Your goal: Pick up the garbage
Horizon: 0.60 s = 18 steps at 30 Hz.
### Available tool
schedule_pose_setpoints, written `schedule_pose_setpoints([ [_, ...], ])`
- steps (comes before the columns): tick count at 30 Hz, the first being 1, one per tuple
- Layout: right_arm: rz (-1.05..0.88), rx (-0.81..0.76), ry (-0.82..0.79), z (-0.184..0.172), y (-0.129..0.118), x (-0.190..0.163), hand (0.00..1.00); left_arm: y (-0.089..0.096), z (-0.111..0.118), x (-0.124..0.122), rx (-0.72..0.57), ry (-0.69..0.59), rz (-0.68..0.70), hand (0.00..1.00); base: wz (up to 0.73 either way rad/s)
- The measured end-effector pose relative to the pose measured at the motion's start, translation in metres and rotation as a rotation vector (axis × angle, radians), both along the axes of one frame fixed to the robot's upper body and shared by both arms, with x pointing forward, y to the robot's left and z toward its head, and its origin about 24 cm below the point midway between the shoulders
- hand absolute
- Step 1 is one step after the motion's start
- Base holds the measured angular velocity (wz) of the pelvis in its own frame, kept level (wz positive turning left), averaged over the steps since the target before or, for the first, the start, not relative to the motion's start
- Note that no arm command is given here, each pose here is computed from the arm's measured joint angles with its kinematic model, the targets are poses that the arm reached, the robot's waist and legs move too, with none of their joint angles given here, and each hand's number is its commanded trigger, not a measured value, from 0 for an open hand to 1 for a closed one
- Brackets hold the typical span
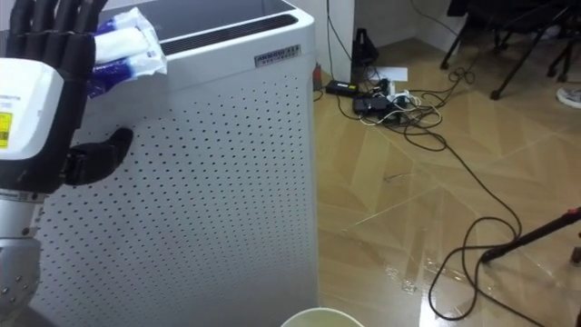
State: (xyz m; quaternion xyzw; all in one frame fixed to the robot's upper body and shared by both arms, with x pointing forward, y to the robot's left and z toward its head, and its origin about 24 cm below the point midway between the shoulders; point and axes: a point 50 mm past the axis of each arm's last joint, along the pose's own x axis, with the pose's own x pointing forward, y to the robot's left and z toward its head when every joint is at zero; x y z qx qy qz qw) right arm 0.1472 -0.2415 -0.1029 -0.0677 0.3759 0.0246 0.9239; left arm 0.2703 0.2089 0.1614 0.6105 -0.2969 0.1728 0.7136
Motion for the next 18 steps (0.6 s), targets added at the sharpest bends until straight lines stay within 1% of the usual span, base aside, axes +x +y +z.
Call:
schedule_pose_setpoints([
  [2, -0.004, -0.005, -0.002, 0.0, 0.0, 0.0, 1.0, 0.001, -0.005, 0.003, -0.025, 0.029, -0.004, 1.0, 0.0],
  [5, -0.005, -0.005, 0.002, 0.0, 0.0, 0.001, 1.0, 0.001, -0.015, 0.006, -0.027, 0.083, -0.003, 1.0, 0.05],
  [6, -0.004, -0.006, 0.004, 0.0, 0.0, 0.001, 1.0, 0.002, -0.016, 0.006, -0.028, 0.083, 0.0, 1.0, 0.0],
  [8, 0.002, -0.011, 0.009, 0.001, 0.0, 0.002, 1.0, 0.002, -0.011, 0.009, -0.033, 0.067, 0.013, 1.0, 0.0],
  [11, 0.004, -0.014, 0.01, 0.001, 0.0, 0.002, 1.0, 0.004, -0.012, 0.011, -0.037, 0.077, 0.029, 1.0, 0.0],
  [13, 0.006, -0.013, 0.012, 0.003, 0.001, 0.004, 1.0, 0.005, -0.006, 0.016, -0.045, 0.068, 0.051, 1.0, 0.0],
  [18, 0.008, -0.01, 0.013, 0.004, 0.002, 0.005, 1.0, 0.008, -0.002, 0.02, -0.052, 0.069, 0.09, 1.0, -0.04],
])
